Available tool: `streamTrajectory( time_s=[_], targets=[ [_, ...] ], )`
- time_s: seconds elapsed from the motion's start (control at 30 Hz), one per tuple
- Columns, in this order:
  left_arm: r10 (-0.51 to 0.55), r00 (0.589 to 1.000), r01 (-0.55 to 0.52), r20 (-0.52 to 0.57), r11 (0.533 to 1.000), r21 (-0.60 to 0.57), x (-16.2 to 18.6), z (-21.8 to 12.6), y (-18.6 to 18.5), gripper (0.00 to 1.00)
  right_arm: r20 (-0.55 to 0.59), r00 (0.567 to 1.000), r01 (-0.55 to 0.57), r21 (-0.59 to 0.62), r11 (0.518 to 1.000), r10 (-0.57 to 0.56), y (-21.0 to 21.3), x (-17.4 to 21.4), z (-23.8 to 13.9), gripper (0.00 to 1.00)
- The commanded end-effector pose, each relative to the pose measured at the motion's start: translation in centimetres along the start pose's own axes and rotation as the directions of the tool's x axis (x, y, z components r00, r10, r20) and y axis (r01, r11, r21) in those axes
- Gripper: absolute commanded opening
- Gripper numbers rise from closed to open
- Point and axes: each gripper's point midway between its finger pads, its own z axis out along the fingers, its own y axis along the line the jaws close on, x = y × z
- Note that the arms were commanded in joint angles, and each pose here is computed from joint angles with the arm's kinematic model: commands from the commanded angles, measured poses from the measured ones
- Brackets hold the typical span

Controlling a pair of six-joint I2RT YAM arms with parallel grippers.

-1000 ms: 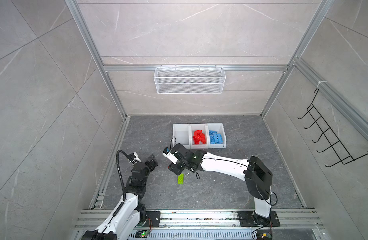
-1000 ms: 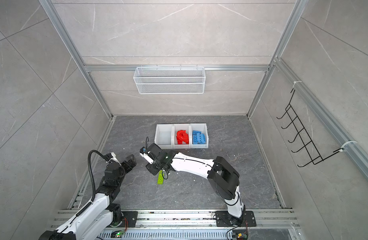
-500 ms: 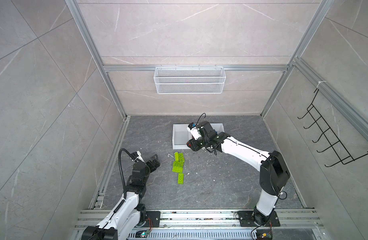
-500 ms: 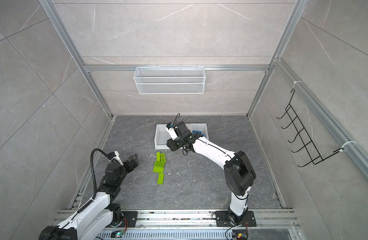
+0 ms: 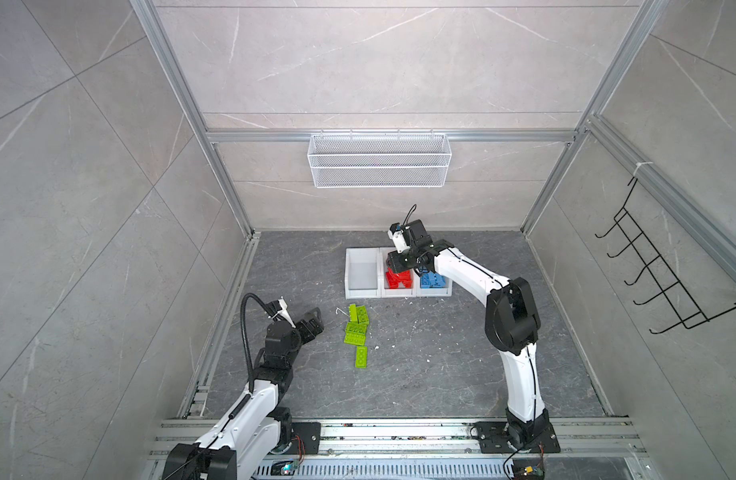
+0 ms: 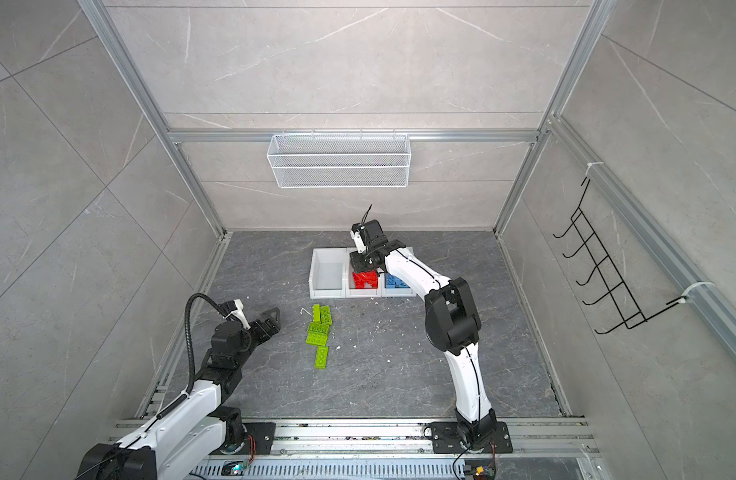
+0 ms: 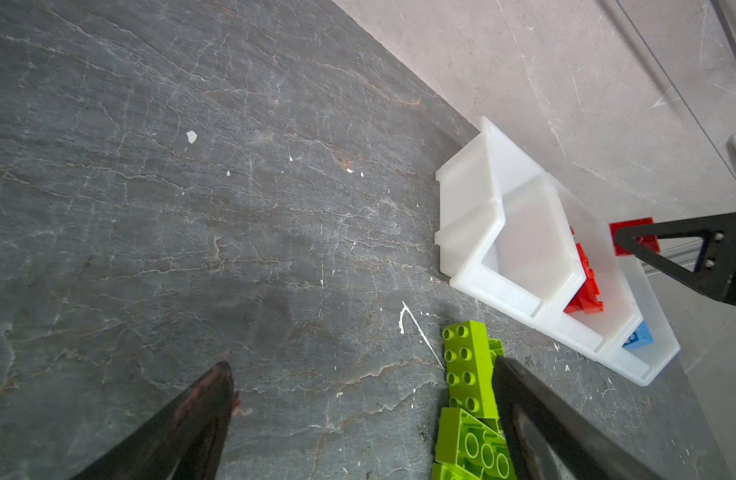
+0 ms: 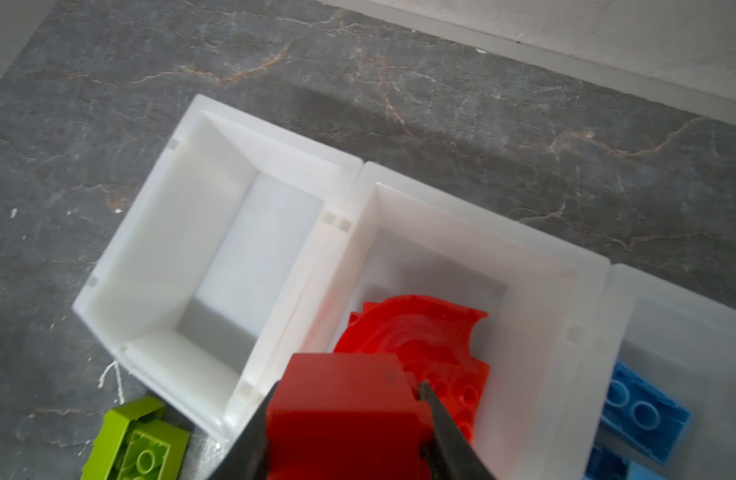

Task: Sort the legos into containers by color
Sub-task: 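Carry the small red brick into the middle compartment and open the right gripper, then grasp a lime-green brick with the left gripper while the right arm draws back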

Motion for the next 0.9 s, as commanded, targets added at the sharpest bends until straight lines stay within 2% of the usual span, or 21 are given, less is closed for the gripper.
streamTrajectory(
  time_s=[0.0, 0.2, 0.33, 0.4, 0.53, 0.6, 0.67, 0.8, 0.87],
  targets=[
    [0.023, 0.998, -0.026, 0.056, 0.998, 0.051, -2.2, 0.1, -1.7, 0.99, -0.033, 0.999, -0.032, 0.007, 0.999, 0.032, -0.7, 0.2, 0.6, 0.34],
    [0.018, 0.999, -0.019, 0.039, 0.999, 0.035, -2.1, 0.5, -1.6, 0.99, -0.037, 0.998, -0.047, 0.004, 0.999, 0.047, -1.1, 0.2, 0.8, 0.51],
    [0.031, 0.999, -0.031, 0.006, 0.999, 0.026, -2.1, 0.8, -1.9, 0.99, -0.024, 0.999, -0.048, -0.004, 0.999, 0.048, -0.9, -0.3, -0.4, 0.64],
    [0.044, 0.999, -0.044, -0.004, 0.999, 0.022, -2.1, 0.9, -2.1, 0.99, -0.004, 0.999, -0.042, 0.003, 0.999, 0.042, -0.9, -0.7, -1.4, 0.67],
    [0.094, 0.995, -0.094, -0.039, 0.995, 0.021, -1.9, 1.0, -3.3, 0.99, 0.098, 0.995, -0.012, -0.013, 1.000, 0.013, -0.2, -2.1, -5.7, 0.67],
    [0.156, 0.985, -0.153, -0.070, 0.987, 0.039, -1.6, 0.7, -5.0, 0.97, 0.179, 0.984, 0.010, -0.030, 1.000, -0.005, 0.2, -2.3, -8.7, 0.68],
    [0.249, 0.963, -0.245, -0.107, 0.968, 0.048, -0.9, 0.2, -7.1, 0.96, 0.298, 0.954, 0.023, -0.040, 0.999, -0.010, 0.6, -2.0, -12.8, 0.68],
    [0.349, 0.905, -0.363, -0.244, 0.932, -0.014, 2.2, -0.9, -8.2, 0.95, 0.454, 0.890, -0.012, -0.060, 0.998, 0.038, 0.4, 2.3, -18.3, 0.68],
    [0.370, 0.875, -0.393, -0.313, 0.919, -0.012, 4.3, -1.4, -8.9, 0.95, 0.507, 0.853, -0.080, -0.100, 0.992, 0.120, 0.1, 4.8, -20.1, 0.69]
  ],
)
